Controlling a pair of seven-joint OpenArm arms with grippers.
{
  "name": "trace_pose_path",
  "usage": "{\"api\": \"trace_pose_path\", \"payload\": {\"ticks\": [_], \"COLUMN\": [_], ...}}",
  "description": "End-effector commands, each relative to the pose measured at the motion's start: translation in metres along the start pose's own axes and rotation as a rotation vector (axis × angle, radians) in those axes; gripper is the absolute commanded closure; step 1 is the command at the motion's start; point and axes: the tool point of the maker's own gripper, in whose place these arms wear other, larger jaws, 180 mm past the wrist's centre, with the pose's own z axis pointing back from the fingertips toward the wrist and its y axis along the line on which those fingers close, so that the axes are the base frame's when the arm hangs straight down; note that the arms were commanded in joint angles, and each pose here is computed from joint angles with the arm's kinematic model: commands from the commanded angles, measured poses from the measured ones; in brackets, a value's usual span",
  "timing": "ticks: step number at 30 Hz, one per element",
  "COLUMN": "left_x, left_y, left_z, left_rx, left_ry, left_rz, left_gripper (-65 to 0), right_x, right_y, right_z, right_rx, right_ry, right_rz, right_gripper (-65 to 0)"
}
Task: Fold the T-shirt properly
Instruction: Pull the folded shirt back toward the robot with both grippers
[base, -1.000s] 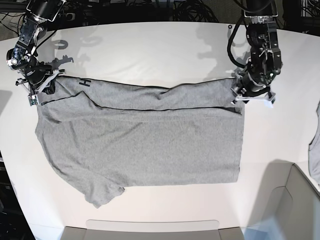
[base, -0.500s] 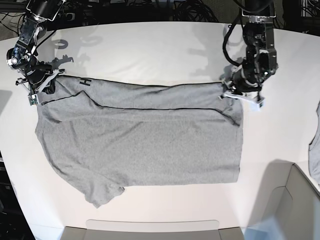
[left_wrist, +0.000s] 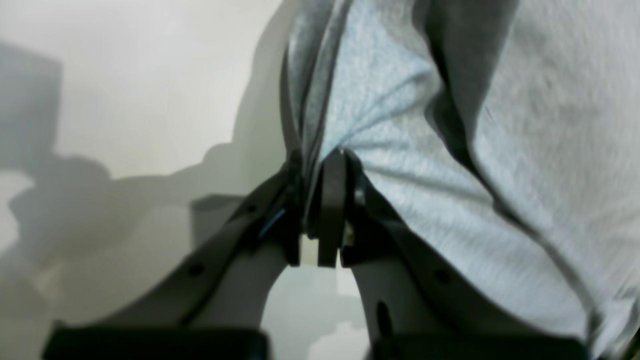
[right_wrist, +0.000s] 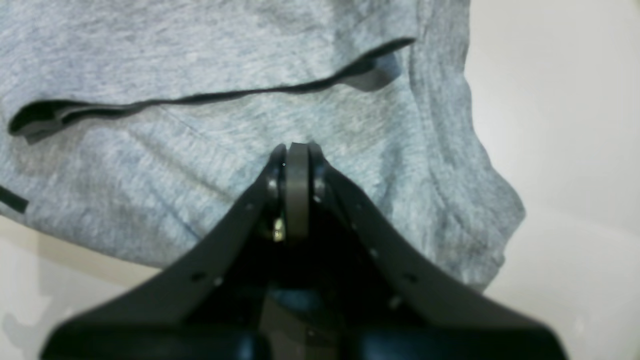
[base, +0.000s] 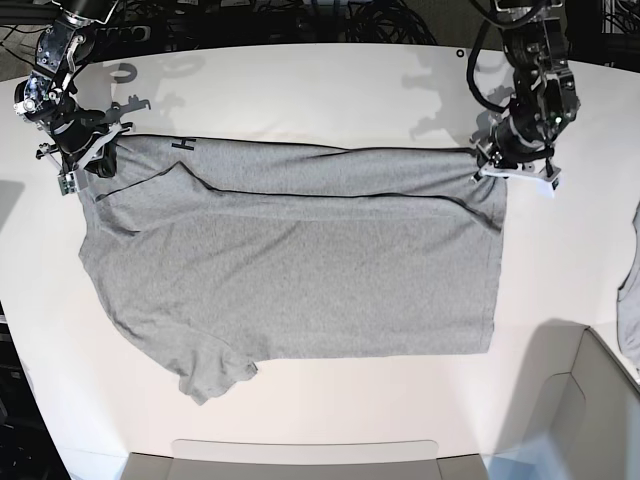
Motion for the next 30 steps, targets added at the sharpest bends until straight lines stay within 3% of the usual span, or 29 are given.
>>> {"api": "trace_pose_path", "payload": {"ticks": [1, 8, 12, 18, 30], "left_x": [0.009, -0.029, -0.039, -0.055, -0.069], "left_y": [0.008, 0.053, 0.063, 0.094, 0.105], "left_z": [0.007, 0.029, 0.041, 0.067, 0.078], "left_rx": [0.023, 0.127, 0.108, 0.163, 0.183], "left_ry": [-0.032, 0.042, 0.062, 0.082, 0.108], "left_rz": [-0.027, -0.011, -0.075, -0.092, -0.097], "left_gripper": [0.0, 0.0, 0.0, 0.0, 0.0], "right_x": [-0.075, -0.097, -0.1, -0.1, -0.103], "right_y": [-0.004, -0.004, 0.0, 0.002, 0.002], "right_z": [0.014, 0.031, 0.039, 0.047, 0.047], "right_rx": [-0.013, -0.017, -0.018, -0.025, -0.027], "right_ry": [0.323, 0.373, 0.381, 0.38, 0.394], "right_rz": [0.071, 0.096, 0.125, 0.15, 0.156], "right_gripper": [0.0, 0.0, 0.0, 0.0, 0.0]}}
